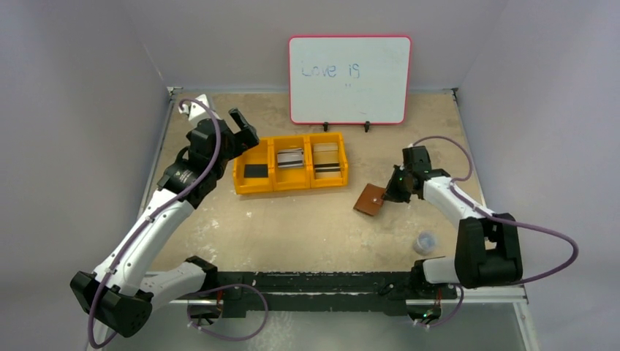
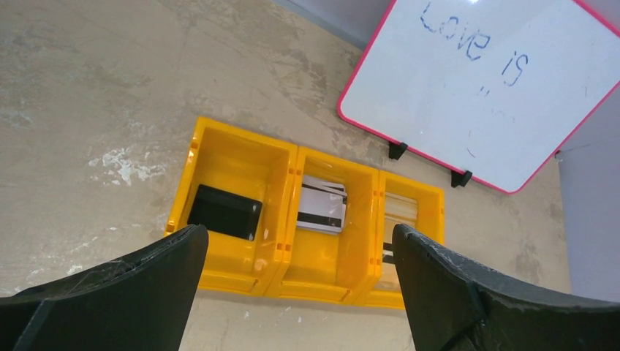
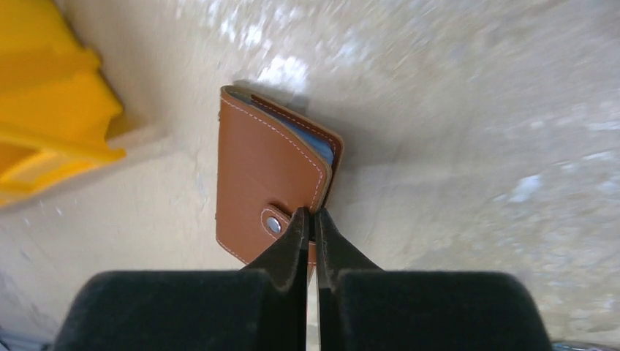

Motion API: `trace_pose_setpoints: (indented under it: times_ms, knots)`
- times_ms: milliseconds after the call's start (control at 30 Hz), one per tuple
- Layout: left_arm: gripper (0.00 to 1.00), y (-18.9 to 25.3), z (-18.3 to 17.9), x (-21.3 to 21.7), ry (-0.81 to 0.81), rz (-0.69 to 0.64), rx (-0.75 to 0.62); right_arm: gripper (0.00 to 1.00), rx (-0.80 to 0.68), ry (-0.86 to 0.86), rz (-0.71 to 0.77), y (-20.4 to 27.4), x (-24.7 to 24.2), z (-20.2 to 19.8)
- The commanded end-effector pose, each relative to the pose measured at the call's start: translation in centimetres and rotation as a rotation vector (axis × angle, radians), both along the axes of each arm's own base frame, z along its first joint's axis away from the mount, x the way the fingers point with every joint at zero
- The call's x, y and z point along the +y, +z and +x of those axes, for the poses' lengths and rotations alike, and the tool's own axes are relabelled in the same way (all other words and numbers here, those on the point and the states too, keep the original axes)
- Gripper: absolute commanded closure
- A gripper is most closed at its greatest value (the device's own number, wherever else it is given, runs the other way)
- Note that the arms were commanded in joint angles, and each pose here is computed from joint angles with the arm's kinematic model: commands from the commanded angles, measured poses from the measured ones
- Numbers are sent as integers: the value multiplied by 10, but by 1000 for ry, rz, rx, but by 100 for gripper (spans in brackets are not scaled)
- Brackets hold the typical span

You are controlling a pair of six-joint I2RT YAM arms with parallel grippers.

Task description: Take the credit cards out of the card holder

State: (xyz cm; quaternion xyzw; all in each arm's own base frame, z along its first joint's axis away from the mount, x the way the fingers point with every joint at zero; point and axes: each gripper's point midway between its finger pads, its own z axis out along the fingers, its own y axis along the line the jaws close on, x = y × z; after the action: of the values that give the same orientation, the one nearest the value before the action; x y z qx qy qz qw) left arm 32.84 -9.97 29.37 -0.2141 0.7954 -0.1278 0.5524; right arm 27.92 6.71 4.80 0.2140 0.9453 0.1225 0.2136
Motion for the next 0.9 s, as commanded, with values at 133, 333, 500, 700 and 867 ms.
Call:
trace_pose_setpoints:
  times_ms: [133, 333, 500, 700, 867]
  knots:
    - [4, -2, 1, -21, -96, -53, -8, 100, 74, 126, 39, -13, 46, -32]
    - [6, -18, -12, -46, -252, -101, 12, 100, 56, 400, 106, -11, 98, -39]
    - [9, -36, -31, -80, -392, -119, 54, 98, -23, 565, 109, 0, 148, -31]
    - [10, -76, -59, -107, -412, -89, 154, 71, -107, 565, 29, 21, 148, -11]
    - [11, -97, -70, -110, -406, -121, 188, 52, -150, 545, 26, 34, 141, -16]
